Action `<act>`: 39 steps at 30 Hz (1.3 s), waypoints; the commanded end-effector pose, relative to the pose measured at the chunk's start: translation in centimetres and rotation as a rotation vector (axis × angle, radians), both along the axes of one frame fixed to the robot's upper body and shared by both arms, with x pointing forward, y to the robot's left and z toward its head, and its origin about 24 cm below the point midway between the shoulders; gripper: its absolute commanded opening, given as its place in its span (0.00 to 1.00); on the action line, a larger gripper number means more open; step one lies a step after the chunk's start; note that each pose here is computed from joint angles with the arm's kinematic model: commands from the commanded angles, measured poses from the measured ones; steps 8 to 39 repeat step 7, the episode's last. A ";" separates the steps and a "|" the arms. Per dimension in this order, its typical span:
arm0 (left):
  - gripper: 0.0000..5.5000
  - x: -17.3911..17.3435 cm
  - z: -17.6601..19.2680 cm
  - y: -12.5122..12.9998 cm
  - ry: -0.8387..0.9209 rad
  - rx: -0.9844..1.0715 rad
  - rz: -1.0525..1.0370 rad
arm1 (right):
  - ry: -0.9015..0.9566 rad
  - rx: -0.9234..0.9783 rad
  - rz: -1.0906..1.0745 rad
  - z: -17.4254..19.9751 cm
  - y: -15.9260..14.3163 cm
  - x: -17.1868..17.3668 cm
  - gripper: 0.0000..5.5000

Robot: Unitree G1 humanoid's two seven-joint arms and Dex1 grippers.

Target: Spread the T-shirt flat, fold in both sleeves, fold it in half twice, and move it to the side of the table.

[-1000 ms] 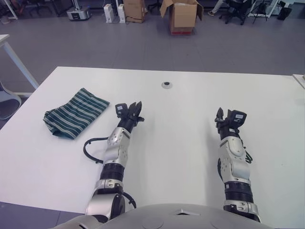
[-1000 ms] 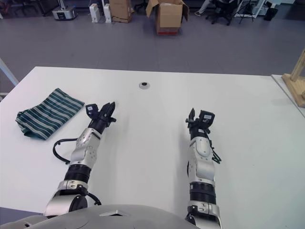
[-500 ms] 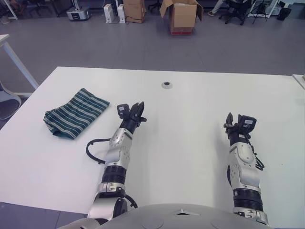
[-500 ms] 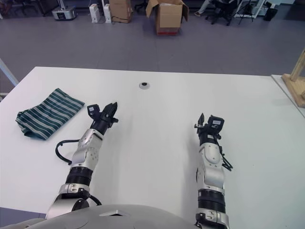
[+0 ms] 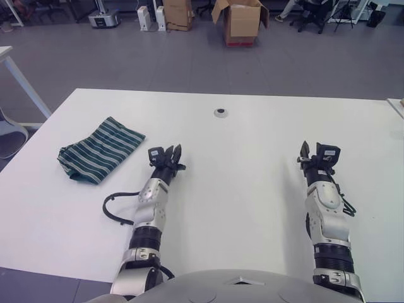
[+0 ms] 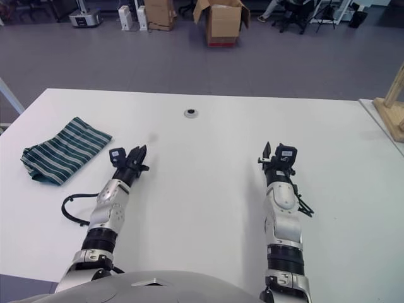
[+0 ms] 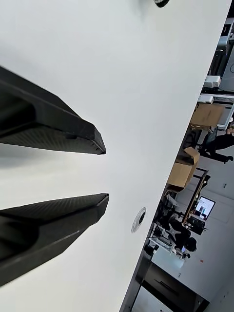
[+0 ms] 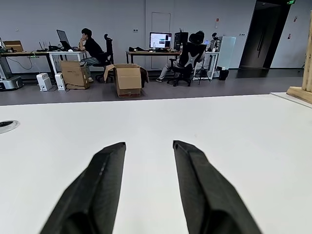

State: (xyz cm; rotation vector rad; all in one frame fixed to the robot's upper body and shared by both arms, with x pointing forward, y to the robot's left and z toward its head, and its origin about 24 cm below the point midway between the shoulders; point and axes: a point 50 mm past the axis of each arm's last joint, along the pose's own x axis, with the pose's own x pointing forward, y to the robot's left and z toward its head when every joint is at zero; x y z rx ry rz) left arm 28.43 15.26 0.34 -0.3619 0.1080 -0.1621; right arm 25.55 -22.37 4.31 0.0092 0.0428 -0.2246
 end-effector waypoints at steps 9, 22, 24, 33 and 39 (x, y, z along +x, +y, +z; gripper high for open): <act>0.27 2.3 2.5 1.2 -0.071 0.068 -0.045 | -0.025 0.069 -0.024 -0.6 2.4 0.3 0.33; 0.27 2.3 2.5 1.2 -0.071 0.068 -0.045 | -0.025 0.069 -0.024 -0.6 2.4 0.3 0.33; 0.27 2.3 2.5 1.2 -0.071 0.068 -0.045 | -0.025 0.069 -0.024 -0.6 2.4 0.3 0.33; 0.27 2.3 2.5 1.2 -0.071 0.068 -0.045 | -0.025 0.069 -0.024 -0.6 2.4 0.3 0.33; 0.27 2.3 2.5 1.2 -0.071 0.068 -0.045 | -0.025 0.069 -0.024 -0.6 2.4 0.3 0.33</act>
